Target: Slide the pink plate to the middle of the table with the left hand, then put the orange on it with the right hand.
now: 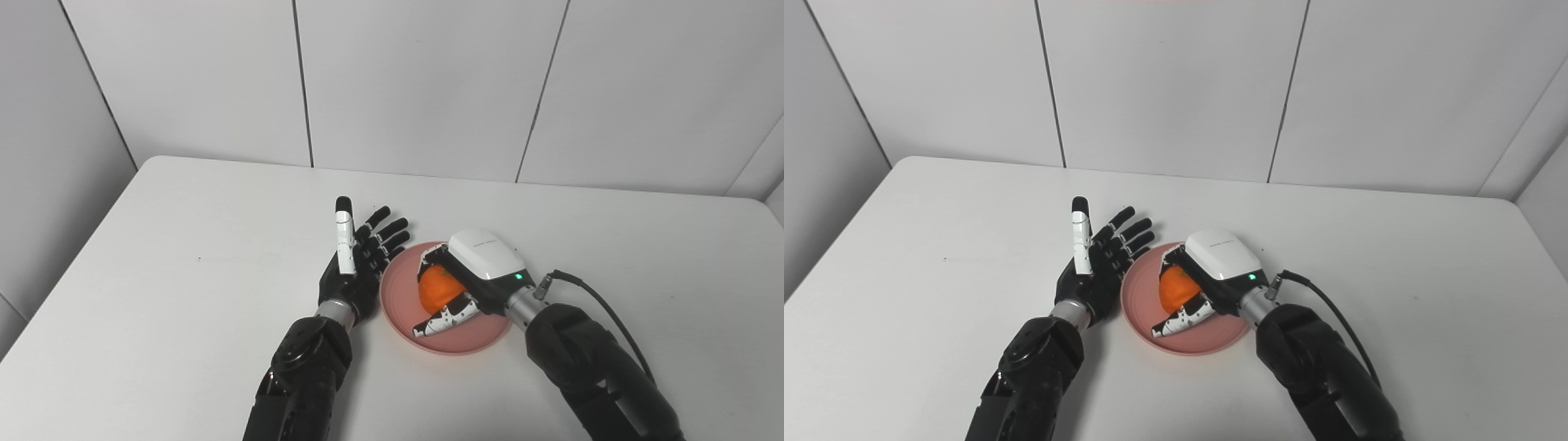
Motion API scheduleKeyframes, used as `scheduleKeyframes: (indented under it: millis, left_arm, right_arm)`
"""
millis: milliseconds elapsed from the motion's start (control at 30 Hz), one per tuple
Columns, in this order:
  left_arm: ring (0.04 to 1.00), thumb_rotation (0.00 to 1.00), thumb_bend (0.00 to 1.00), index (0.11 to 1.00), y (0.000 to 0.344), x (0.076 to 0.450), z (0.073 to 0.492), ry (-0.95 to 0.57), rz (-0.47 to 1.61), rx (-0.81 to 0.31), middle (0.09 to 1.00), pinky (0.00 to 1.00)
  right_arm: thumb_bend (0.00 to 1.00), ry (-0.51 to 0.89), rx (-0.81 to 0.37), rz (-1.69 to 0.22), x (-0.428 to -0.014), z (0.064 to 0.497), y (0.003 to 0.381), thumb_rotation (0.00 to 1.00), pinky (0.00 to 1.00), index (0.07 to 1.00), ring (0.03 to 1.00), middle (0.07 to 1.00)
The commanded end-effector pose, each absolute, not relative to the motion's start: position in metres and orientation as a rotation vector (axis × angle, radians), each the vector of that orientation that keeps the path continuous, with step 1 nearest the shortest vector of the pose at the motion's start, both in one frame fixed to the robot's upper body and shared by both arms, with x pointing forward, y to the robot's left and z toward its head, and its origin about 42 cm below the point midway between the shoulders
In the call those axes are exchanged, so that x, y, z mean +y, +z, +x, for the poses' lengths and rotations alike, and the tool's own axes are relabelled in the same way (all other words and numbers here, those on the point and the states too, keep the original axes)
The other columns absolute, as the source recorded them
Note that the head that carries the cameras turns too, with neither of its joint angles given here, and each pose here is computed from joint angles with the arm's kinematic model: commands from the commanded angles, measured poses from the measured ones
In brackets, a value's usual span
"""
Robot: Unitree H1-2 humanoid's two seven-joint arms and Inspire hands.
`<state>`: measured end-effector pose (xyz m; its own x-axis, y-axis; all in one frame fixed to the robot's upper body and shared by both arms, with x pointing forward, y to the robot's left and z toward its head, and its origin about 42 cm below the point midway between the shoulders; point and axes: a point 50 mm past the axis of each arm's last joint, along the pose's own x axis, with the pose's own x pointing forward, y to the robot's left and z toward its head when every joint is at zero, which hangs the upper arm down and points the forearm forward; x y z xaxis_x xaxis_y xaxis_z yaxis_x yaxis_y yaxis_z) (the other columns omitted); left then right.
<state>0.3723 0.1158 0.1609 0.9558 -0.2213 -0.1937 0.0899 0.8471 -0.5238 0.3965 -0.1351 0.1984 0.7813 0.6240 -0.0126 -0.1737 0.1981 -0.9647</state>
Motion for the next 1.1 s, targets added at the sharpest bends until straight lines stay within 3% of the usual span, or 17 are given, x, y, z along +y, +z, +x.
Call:
scheduleKeyframes:
  millis: [0,133,300,367,500,700,867,1000,1067]
  left_arm:
    - [0.804,1.0,0.82,0.854,0.146,0.114,0.368,-0.146,-0.534,0.32,0.763,0.88]
    - [0.807,1.0,0.83,0.867,0.146,0.113,0.368,-0.147,-0.526,0.322,0.774,0.85]
    - [0.814,1.0,0.83,0.885,0.146,0.113,0.367,-0.143,-0.522,0.323,0.785,0.82]
    - [0.81,1.0,0.83,0.886,0.146,0.113,0.367,-0.144,-0.52,0.322,0.782,0.81]
    - [0.819,1.0,0.83,0.877,0.145,0.113,0.367,-0.153,-0.514,0.318,0.78,0.89]
    - [0.893,1.0,0.86,0.867,0.144,0.116,0.368,-0.139,-0.442,0.255,0.847,1.0]
    - [0.915,1.0,0.88,0.875,0.143,0.121,0.371,-0.122,-0.31,0.129,0.892,0.99]
    - [0.938,1.0,0.92,0.911,0.145,0.129,0.379,-0.098,-0.16,-0.004,0.938,1.0]
    - [0.941,1.0,0.91,0.916,0.146,0.131,0.381,-0.088,-0.098,-0.049,0.942,1.0]
  right_arm:
    - [0.93,0.546,-0.558,-1.239,-0.135,0.4,0.224,0.83,0.44,0.539,0.47,0.517]
    - [1.0,0.569,-0.565,-1.224,-0.138,0.399,0.226,0.93,0.56,0.676,0.603,0.648]
    - [1.0,0.591,-0.563,-1.202,-0.14,0.398,0.226,0.98,0.65,0.722,0.688,0.72]
    - [1.0,0.591,-0.569,-1.194,-0.141,0.397,0.226,0.99,0.64,0.73,0.686,0.721]
    - [1.0,0.569,-0.584,-1.153,-0.145,0.394,0.227,1.0,0.64,0.732,0.707,0.74]
    - [1.0,0.47,-0.64,-1.082,-0.156,0.393,0.233,1.0,0.62,0.747,0.71,0.763]
    - [1.0,0.304,-0.656,-0.873,-0.171,0.399,0.233,1.0,0.63,0.765,0.726,0.765]
    - [0.99,0.163,-0.557,-0.525,-0.183,0.405,0.221,1.0,0.8,0.849,0.859,0.863]
    - [0.99,0.125,-0.526,-0.399,-0.186,0.406,0.217,1.0,0.81,0.856,0.874,0.877]
